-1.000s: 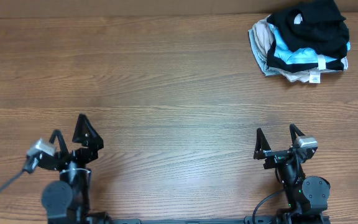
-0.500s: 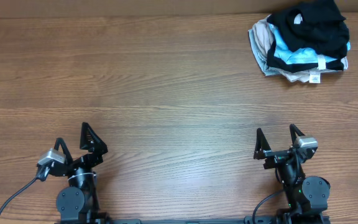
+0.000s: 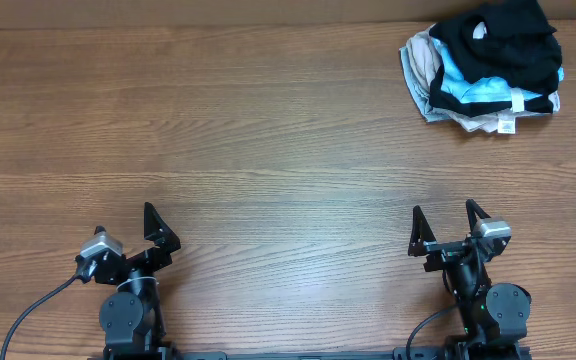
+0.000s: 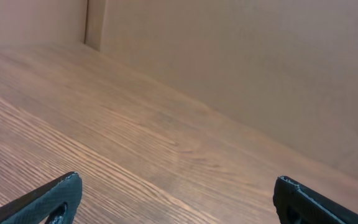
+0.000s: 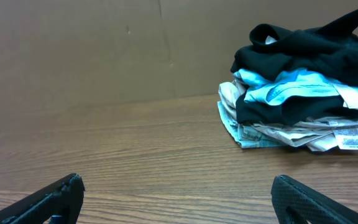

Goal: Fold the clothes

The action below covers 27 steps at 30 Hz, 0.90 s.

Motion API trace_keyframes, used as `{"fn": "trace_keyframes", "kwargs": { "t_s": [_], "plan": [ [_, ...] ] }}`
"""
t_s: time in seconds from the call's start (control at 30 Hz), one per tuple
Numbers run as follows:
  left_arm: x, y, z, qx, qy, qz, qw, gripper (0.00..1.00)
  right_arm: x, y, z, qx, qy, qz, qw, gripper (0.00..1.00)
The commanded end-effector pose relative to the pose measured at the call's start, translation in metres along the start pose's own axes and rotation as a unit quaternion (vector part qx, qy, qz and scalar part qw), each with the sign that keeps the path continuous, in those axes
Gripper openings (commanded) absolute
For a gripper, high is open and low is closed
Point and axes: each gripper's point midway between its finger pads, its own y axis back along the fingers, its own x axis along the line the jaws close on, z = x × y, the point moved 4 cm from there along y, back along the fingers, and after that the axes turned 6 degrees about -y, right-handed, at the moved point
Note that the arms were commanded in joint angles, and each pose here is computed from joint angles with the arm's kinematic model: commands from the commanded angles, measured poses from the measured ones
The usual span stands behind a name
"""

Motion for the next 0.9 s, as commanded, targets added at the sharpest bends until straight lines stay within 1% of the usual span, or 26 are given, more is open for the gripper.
{"fn": "trace_keyframes", "kwargs": {
  "t_s": [0.0, 0.3, 0.37, 0.43, 0.53, 0.57, 0.7, 0.87],
  "plan": [
    [0.001, 0.001, 0.001, -0.007, -0.033, 0.006, 0.999, 1.00, 0.001, 0.000, 0.000, -0.005, -0.002, 0.003, 1.000, 1.00],
    [0.001, 0.001, 0.002, -0.007, -0.041, 0.004, 0.999, 1.00, 0.001, 0.000, 0.000, -0.005, -0.002, 0.003, 1.000, 1.00],
    [0.000, 0.001, 0.002, -0.008, -0.068, 0.002, 0.998, 1.00, 0.001, 0.000, 0.000, -0.005, -0.002, 0.003, 1.000, 1.00],
    [-0.008, 0.001, 0.000, -0.005, -0.118, -0.028, 0.993, 1.00, 0.001, 0.000, 0.000, -0.005, -0.002, 0.003, 1.000, 1.00],
    [-0.027, 0.003, -0.004, -0.006, -0.222, -0.101, 0.970, 1.00, 0.001, 0.000, 0.000, -0.005, -0.002, 0.003, 1.000, 1.00],
    [-0.030, 0.004, -0.005, -0.008, -0.242, -0.114, 0.963, 1.00, 0.001, 0.000, 0.000, -0.005, -0.002, 0.003, 1.000, 1.00],
    [-0.028, 0.004, -0.012, 0.008, -0.262, -0.116, 0.958, 1.00, 0.001, 0.000, 0.000, -0.005, -0.002, 0.003, 1.000, 1.00],
    [-0.028, 0.004, -0.013, 0.008, -0.263, -0.116, 0.958, 1.00, 0.001, 0.000, 0.000, -0.005, -0.002, 0.003, 1.000, 1.00]
  ]
}}
